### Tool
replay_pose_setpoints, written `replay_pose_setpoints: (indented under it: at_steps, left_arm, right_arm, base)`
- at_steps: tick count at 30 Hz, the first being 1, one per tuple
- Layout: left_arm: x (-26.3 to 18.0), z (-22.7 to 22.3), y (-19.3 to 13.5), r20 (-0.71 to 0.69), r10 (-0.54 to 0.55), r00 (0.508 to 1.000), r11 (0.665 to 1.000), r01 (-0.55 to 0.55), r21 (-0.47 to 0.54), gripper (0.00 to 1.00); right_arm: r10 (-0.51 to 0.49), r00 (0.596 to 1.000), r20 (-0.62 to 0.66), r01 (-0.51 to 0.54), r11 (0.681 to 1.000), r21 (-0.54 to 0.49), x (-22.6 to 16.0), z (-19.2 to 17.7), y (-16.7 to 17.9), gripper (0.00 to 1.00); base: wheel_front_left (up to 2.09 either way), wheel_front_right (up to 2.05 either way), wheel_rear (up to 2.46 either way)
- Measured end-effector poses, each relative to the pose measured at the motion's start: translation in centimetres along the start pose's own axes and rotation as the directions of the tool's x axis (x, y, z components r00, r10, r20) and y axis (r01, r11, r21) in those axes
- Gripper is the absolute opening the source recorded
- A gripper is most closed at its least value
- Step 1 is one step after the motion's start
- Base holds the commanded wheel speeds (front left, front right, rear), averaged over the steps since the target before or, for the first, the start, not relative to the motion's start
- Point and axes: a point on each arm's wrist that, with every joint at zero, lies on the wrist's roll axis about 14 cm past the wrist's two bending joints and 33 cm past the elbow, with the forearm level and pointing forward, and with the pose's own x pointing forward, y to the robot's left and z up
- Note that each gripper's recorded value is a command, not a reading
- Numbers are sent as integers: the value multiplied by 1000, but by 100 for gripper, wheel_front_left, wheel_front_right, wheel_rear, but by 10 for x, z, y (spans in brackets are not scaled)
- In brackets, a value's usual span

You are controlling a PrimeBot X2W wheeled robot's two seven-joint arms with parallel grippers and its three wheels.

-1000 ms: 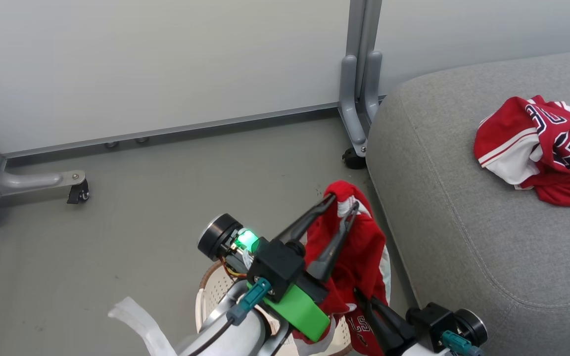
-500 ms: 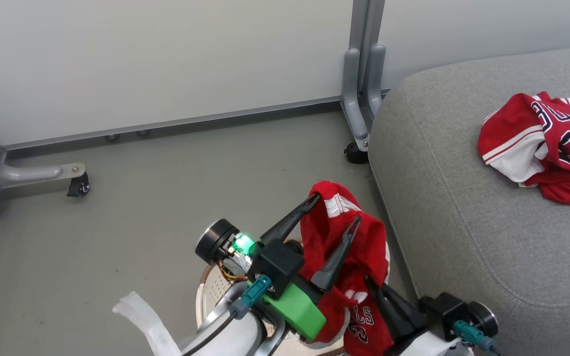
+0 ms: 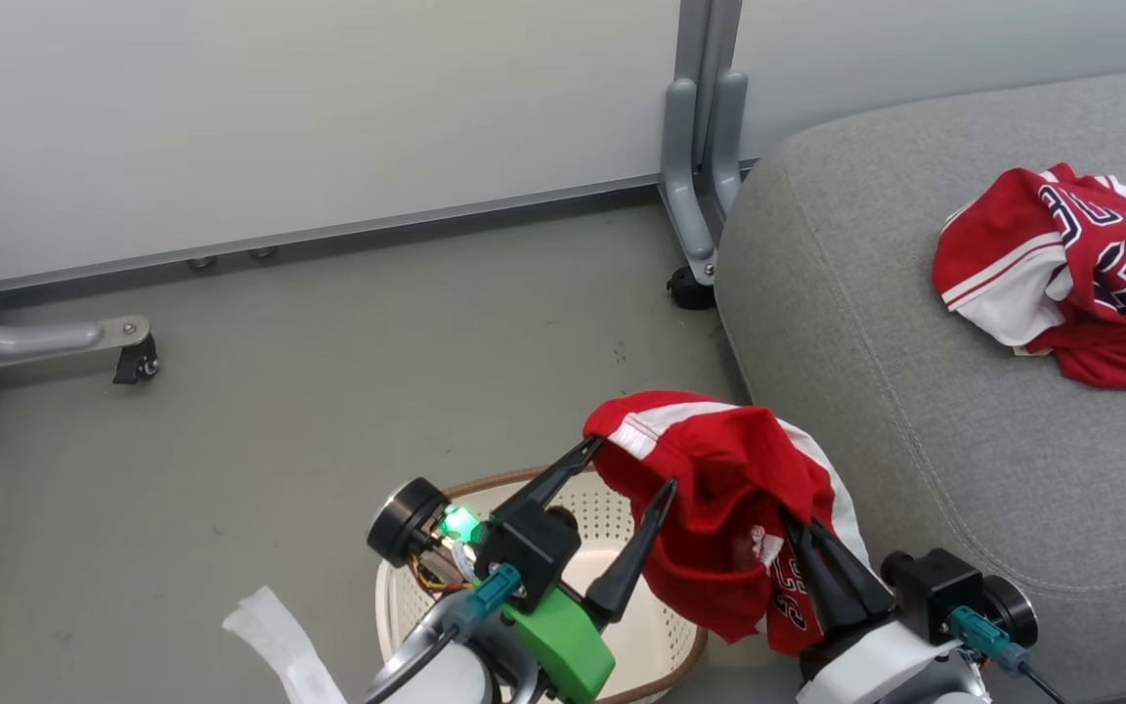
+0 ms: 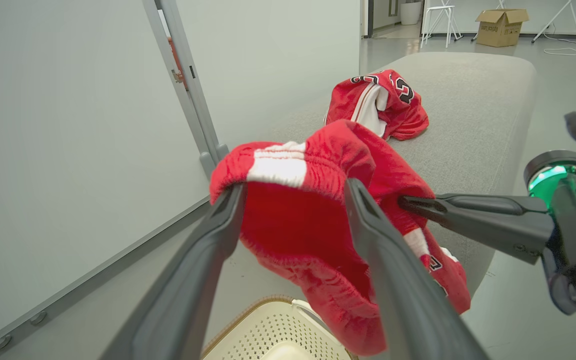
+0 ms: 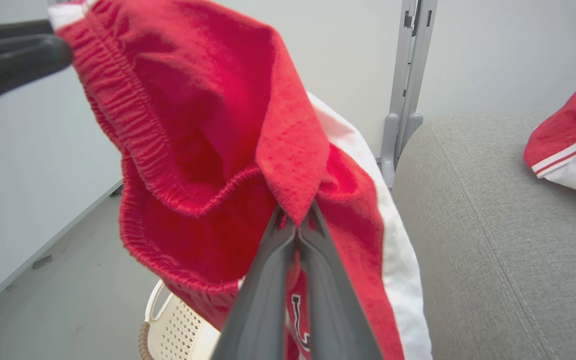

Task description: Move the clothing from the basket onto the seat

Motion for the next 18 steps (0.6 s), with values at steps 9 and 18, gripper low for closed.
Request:
replay_pose_setpoints:
  at_steps: [9, 18]
  left_arm:
    - [-8, -30, -1, -70, -10, 998, 999, 7, -40, 100]
    - [6, -47, -7, -94, -75, 993, 996, 70, -64, 100]
  right_arm:
    - [-110, 993, 30, 110, 994, 10, -11, 9, -30, 0]
    - [-273, 961, 47, 274, 962, -10, -36, 16, -77, 0]
  base:
    - [0, 0, 0]
    - [0, 0, 0]
